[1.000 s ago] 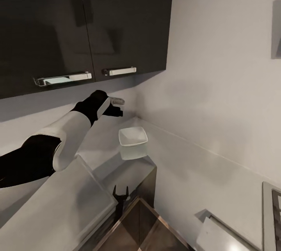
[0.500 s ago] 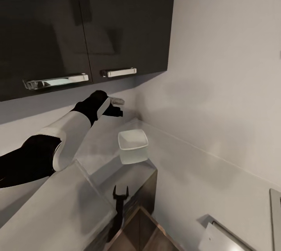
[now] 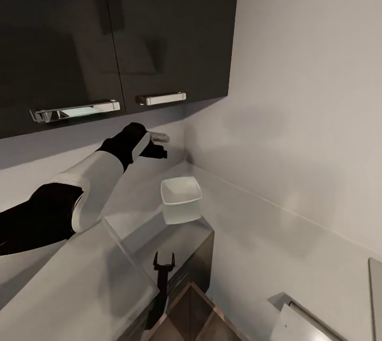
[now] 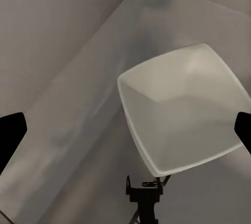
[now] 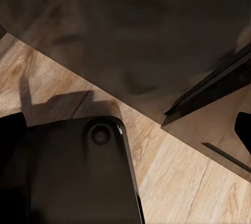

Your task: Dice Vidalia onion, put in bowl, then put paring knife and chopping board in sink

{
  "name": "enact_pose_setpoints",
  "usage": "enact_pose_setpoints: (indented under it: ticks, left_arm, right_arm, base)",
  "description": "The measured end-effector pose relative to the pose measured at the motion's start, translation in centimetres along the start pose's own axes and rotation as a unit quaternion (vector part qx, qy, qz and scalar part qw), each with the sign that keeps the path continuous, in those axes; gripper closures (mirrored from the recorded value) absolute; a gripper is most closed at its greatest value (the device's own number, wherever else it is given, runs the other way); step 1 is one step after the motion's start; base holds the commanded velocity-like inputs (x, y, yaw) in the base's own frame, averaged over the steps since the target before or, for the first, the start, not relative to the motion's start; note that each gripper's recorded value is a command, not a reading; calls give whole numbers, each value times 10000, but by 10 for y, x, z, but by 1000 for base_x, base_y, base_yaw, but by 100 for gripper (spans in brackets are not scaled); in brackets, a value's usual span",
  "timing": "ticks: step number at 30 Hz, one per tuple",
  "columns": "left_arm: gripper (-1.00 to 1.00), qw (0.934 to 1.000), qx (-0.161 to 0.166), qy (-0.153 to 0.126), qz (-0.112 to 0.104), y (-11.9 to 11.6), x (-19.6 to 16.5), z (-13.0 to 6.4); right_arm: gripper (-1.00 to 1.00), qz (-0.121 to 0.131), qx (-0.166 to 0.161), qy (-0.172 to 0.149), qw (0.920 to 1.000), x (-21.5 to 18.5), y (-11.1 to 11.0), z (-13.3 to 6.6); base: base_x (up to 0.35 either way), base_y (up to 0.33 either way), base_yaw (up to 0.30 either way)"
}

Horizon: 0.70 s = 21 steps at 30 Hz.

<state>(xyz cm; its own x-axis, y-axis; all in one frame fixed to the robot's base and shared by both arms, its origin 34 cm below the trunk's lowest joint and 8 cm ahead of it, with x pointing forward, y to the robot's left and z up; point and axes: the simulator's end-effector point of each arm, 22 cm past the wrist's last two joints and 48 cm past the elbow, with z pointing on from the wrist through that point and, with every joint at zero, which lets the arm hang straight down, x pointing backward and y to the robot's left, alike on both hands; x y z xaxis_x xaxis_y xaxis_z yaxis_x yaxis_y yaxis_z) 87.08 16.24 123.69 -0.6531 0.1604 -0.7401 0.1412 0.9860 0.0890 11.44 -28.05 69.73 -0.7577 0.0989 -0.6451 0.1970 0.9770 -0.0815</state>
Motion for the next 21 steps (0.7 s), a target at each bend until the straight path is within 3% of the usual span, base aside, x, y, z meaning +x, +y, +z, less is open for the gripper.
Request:
enact_pose_setpoints:
  ticks: [21]
  left_arm:
    - [-100,9999,28,143,-18,-2,21,12]
  right_arm:
    - [-100,-4,-8,0,10000,0,0,0]
  base:
    - [0,0,0]
